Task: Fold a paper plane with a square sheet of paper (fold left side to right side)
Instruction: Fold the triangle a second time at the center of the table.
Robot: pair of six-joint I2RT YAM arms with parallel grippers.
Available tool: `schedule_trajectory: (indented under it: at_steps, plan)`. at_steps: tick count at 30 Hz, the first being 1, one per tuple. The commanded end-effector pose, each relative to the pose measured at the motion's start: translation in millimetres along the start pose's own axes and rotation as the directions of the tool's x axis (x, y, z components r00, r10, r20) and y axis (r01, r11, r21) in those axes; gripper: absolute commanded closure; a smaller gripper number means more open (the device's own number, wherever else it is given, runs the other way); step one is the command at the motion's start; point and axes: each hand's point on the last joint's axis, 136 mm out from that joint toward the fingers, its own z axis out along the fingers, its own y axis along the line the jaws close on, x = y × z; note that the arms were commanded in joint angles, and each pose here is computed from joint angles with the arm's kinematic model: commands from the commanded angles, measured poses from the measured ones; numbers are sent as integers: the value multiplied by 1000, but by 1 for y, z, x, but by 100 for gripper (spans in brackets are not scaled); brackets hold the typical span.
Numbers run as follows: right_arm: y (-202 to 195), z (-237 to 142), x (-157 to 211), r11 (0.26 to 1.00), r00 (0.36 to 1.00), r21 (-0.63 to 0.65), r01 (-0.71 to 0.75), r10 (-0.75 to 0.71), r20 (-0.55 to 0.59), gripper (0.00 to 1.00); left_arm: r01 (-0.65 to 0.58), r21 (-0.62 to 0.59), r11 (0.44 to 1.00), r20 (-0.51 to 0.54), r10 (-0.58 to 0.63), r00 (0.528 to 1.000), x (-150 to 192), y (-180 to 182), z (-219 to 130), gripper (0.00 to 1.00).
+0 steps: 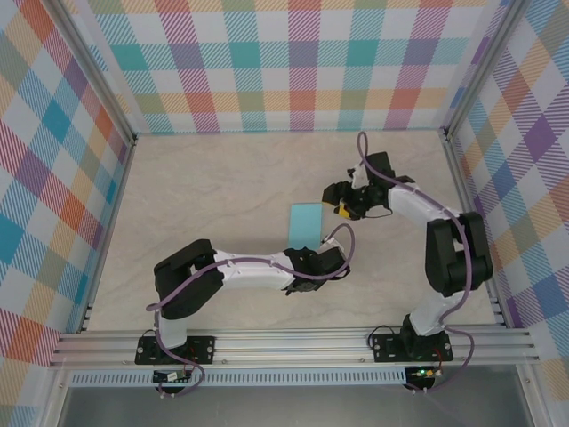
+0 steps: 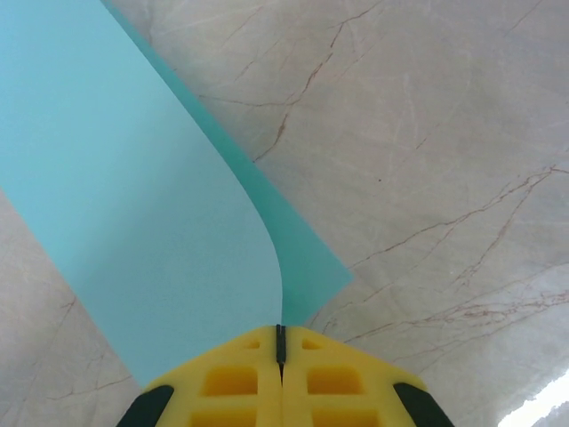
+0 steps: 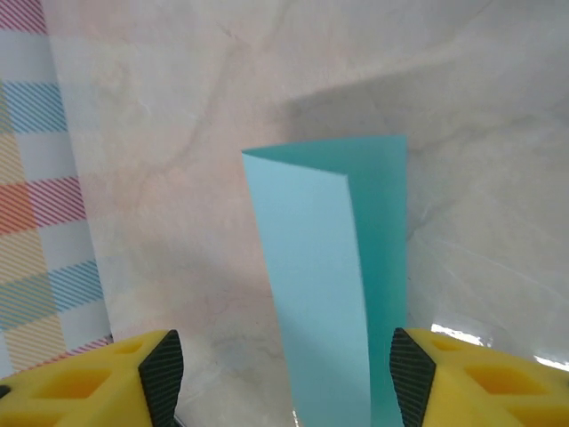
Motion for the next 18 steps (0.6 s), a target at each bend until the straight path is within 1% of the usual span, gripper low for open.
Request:
schedule_trajectory:
  at_steps: [1,3,6,8,9,10,13,16,18]
  plan:
    - [-11,-18,10,999,1000,45,23,-23,19,29,83,52,995,22,-84,996,-8,9,-10,100]
    - [-21,-21,20,996,999,81,28,-29,13,31,116,75,990,17,-118,993,-7,12,-9,100]
    - [-32,-22,36,996,1000,91,21,-23,16,42,169,111,979,9,-171,985,-6,19,-10,100]
    - [-36,-19,50,998,1000,59,5,-6,8,54,206,140,968,8,-210,978,-5,23,-11,100]
    - [-37,-17,57,999,1000,44,-1,1,-4,58,220,148,964,0,-222,975,-2,26,-11,100]
    - [-37,-14,64,999,1000,37,0,1,-17,63,246,177,953,28,-255,967,-10,27,-13,100]
    - [-44,-2,87,999,998,45,-5,8,-70,75,285,210,935,24,-296,955,-9,35,-15,100]
    - [-49,15,107,999,992,36,-24,28,-123,85,301,215,929,8,-310,951,-4,42,-14,100]
    - [-50,25,116,999,987,35,-26,31,-157,89,310,216,926,-2,-317,948,0,46,-14,100]
